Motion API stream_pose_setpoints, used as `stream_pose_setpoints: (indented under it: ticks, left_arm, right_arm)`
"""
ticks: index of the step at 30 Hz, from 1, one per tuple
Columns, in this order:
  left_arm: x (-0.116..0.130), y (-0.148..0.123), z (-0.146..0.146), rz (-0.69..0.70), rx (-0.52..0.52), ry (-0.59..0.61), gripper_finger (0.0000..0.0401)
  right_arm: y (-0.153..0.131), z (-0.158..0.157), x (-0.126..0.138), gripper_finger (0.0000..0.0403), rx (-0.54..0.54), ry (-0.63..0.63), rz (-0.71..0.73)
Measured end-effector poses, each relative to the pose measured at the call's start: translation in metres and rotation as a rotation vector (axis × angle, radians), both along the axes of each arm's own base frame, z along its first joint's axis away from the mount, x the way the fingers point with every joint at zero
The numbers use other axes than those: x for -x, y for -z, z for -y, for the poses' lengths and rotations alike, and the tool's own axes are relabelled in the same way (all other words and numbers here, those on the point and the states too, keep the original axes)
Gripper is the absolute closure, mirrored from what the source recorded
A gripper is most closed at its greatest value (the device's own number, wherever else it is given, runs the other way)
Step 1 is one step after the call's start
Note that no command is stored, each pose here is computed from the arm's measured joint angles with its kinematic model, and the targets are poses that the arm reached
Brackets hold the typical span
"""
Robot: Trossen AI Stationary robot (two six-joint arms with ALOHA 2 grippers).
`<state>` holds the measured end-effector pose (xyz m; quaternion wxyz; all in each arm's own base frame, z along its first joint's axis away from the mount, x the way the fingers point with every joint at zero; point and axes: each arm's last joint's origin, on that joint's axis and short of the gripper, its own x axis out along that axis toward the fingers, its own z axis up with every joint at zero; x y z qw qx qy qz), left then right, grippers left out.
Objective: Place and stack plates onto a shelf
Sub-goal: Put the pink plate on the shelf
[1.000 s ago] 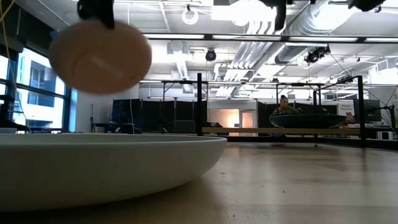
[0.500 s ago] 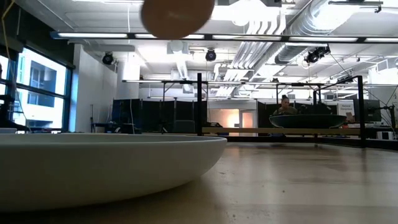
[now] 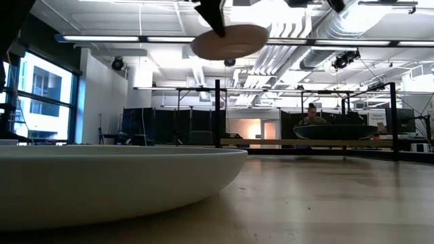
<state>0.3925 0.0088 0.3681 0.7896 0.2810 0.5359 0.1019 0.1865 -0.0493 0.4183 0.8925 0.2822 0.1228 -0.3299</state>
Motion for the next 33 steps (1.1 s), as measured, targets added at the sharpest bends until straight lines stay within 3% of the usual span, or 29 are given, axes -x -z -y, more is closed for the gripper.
stream_pose_setpoints:
  ticks: [3,6,10,14,27,33]
  left_arm:
    - [-0.007,0.004,0.000,0.009,-0.010,0.022,0.0401]
    - [-0.011,0.002,0.000,0.049,-0.014,0.038,0.0401]
    - [-0.015,0.000,0.001,0.098,-0.012,0.043,0.0401]
    - [-0.014,0.001,-0.001,0.090,0.012,0.038,0.0401]
    - [-0.016,0.006,-0.002,0.096,0.039,0.025,0.0401]
    - [-0.016,0.006,-0.005,0.096,0.039,0.017,0.0401]
  right_arm:
    - [0.015,0.011,0.011,0.0334,-0.124,0.053,-0.127]
    - [0.033,0.020,0.016,0.0278,-0.229,0.088,-0.164]
    - [0.050,0.028,0.013,0.0208,-0.294,0.058,-0.043]
    - [0.061,0.035,0.007,0.0165,-0.338,0.010,0.112]
    - [0.096,0.038,-0.015,0.0155,-0.495,-0.037,0.428]
    - [0.100,0.035,-0.017,0.0155,-0.513,-0.030,0.446]
